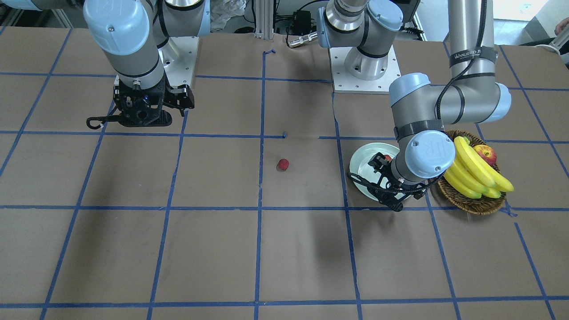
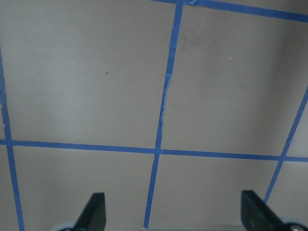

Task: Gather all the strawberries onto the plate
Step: 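Move the left gripper to the last strawberry on the table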

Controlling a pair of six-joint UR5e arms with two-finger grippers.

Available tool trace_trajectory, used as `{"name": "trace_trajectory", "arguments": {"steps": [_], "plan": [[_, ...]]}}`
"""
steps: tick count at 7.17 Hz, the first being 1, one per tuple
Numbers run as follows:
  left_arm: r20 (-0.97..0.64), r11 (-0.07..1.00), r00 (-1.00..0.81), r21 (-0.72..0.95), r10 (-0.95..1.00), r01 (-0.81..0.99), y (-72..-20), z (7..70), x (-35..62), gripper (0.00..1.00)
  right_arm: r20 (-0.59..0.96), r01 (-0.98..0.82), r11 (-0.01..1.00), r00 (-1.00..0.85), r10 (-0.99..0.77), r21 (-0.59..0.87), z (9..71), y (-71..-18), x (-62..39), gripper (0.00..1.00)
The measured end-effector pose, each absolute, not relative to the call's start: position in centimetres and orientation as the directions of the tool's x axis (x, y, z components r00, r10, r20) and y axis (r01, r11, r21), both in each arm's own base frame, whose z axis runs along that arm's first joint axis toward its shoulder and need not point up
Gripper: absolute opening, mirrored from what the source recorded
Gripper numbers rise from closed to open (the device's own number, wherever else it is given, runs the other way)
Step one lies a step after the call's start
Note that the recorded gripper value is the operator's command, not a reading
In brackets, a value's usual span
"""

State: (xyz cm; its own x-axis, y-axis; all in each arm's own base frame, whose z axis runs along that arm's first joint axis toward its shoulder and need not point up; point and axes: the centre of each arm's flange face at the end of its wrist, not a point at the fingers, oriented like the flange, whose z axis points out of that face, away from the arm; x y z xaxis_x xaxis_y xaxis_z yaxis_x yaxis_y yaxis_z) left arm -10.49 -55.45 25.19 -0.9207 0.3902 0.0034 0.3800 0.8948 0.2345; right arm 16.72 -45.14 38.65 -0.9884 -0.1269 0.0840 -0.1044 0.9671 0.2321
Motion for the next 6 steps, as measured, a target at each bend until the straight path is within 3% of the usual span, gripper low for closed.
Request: {"name": "trace_trajectory", "arguments": {"steps": [4, 6], "plan": [[-0.104, 0.983, -0.993, 0.18, 0.063, 0.043, -51.2, 26.0, -23.6, 1.0, 0.09, -0.106, 0.967, -0.987, -0.13, 0.231, 38.8, -45.2, 16.6, 1.0], [-0.015, 0.988, -0.999, 0.144, -0.05, -0.052, -49.8, 25.5, -28.5, 0.99, 0.09, -0.103, 0.967, -0.988, -0.127, 0.232, 38.7, -45.2, 16.6, 1.0]]}}
